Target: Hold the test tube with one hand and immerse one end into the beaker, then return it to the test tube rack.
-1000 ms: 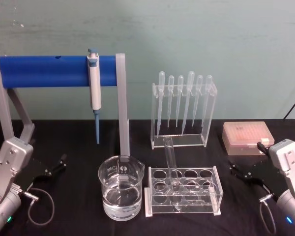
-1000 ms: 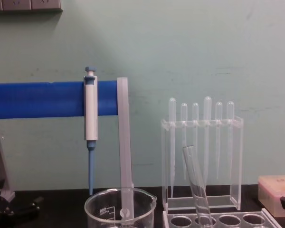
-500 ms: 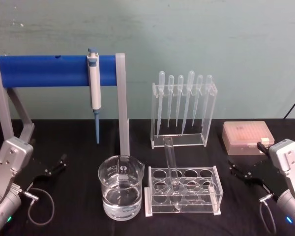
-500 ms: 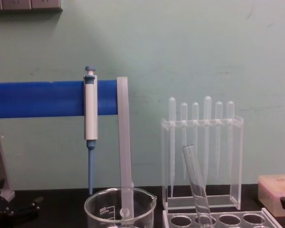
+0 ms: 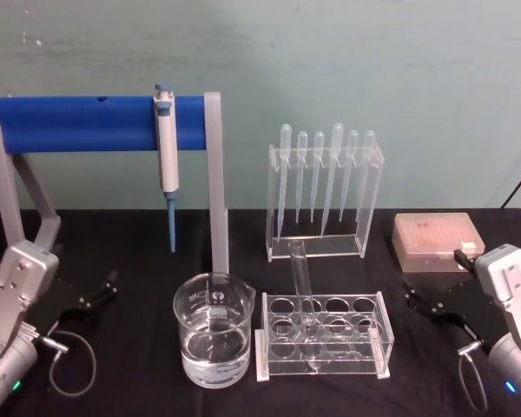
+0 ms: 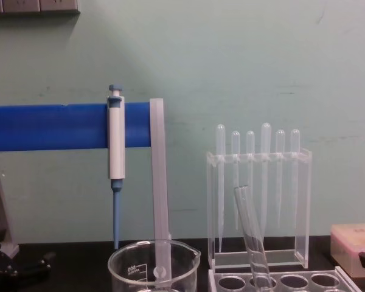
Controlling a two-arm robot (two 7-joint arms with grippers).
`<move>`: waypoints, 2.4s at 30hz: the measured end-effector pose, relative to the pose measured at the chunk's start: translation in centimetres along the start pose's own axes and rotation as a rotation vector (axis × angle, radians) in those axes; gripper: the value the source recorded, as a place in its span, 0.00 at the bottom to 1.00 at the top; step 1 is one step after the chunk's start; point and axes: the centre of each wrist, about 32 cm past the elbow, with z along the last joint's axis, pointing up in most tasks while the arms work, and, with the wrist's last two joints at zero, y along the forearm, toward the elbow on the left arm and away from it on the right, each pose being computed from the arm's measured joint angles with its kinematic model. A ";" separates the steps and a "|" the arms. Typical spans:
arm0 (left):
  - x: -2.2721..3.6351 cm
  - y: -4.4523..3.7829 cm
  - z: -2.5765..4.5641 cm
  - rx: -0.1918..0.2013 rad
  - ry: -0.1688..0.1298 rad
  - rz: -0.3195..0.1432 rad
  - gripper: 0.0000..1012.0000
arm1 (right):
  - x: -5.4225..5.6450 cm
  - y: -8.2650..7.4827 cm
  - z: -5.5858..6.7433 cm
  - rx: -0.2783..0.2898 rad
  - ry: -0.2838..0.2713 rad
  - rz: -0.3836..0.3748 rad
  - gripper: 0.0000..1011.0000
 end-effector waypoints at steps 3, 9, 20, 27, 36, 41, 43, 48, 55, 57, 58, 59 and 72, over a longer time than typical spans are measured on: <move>0.00 0.00 0.00 0.000 0.000 0.000 0.99 | 0.0 0.0 0.0 0.000 0.000 0.000 0.99; 0.00 0.00 0.00 0.000 0.000 0.000 0.99 | 0.0 -0.1 -0.1 -0.001 0.000 -0.003 0.99; 0.00 0.00 0.00 0.000 0.000 0.000 0.99 | 0.2 -2.4 0.0 0.044 -0.012 -0.017 0.99; 0.00 0.00 0.00 0.000 0.000 0.000 0.99 | 0.3 -4.7 1.0 0.079 -0.002 0.008 0.99; 0.00 0.00 0.00 0.000 0.000 0.000 0.99 | 0.1 -7.1 2.4 0.105 0.020 0.085 0.99; 0.00 0.00 0.00 0.000 0.000 0.000 0.99 | -0.3 -8.0 3.4 0.121 0.034 0.142 0.99; 0.00 0.00 0.00 0.000 0.000 0.000 0.99 | -0.6 -8.1 3.8 0.126 0.036 0.166 0.99; 0.00 0.00 0.00 0.000 0.000 0.000 0.99 | -1.2 -7.9 4.7 0.132 0.043 0.214 0.99; 0.00 0.00 0.00 0.000 0.000 0.000 0.99 | -2.0 -6.5 5.9 0.125 0.084 0.280 0.99; 0.00 0.00 0.00 0.000 0.000 0.000 0.99 | -2.3 -5.8 6.4 0.122 0.100 0.301 0.99; 0.00 0.00 0.00 0.000 0.000 0.000 0.99 | -2.3 -5.7 6.5 0.123 0.104 0.306 0.99; 0.00 0.00 0.00 0.000 0.000 0.000 0.99 | -2.4 -5.4 6.7 0.120 0.109 0.314 0.99; 0.00 0.00 0.00 0.000 0.000 0.000 0.99 | -3.7 -1.5 9.1 0.078 0.153 0.418 0.99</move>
